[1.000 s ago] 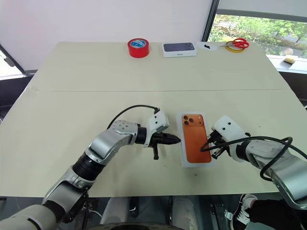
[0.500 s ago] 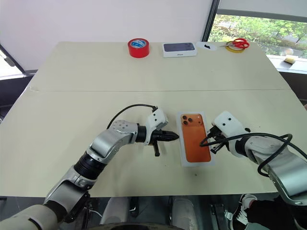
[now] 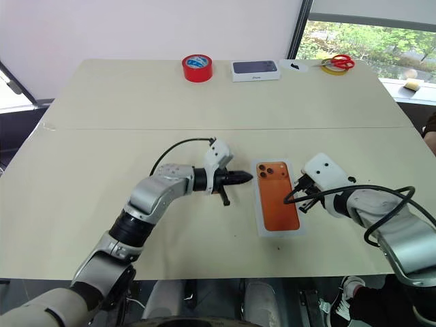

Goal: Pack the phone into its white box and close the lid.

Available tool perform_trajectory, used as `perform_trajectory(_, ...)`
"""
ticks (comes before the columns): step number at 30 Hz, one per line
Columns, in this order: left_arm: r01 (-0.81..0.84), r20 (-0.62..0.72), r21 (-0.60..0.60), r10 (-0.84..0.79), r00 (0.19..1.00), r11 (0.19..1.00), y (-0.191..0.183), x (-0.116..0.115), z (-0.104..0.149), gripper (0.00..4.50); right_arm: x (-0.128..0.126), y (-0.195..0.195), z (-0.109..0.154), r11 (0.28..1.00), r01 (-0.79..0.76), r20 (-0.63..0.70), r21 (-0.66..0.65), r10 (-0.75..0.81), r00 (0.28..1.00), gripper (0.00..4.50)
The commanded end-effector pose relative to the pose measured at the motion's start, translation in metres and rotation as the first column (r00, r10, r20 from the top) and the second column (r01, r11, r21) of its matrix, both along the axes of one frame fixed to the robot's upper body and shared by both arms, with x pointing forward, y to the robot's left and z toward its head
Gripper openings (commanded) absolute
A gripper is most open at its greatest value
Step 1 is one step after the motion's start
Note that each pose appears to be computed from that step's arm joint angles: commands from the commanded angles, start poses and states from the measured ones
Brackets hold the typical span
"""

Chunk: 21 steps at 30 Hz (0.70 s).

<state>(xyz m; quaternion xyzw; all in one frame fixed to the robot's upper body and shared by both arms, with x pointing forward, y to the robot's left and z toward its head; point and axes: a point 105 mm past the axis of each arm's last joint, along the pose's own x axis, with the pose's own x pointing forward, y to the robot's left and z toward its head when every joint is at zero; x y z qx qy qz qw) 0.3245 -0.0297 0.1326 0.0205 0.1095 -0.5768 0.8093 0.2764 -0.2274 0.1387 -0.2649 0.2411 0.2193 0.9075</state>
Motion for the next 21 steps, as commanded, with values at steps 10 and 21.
perform_trajectory(10,-0.018,0.073,0.204,0.003,0.997,0.979,-0.030,0.016,-0.026,0.00,-0.022,0.027,-0.017,0.993,-0.072,-0.087,0.090,0.080,0.993,0.05)
perform_trajectory(21,-0.064,0.105,0.145,0.049,0.993,0.987,-0.019,0.022,-0.018,0.00,-0.019,0.027,-0.019,0.995,-0.043,-0.060,0.087,0.049,0.997,0.05)
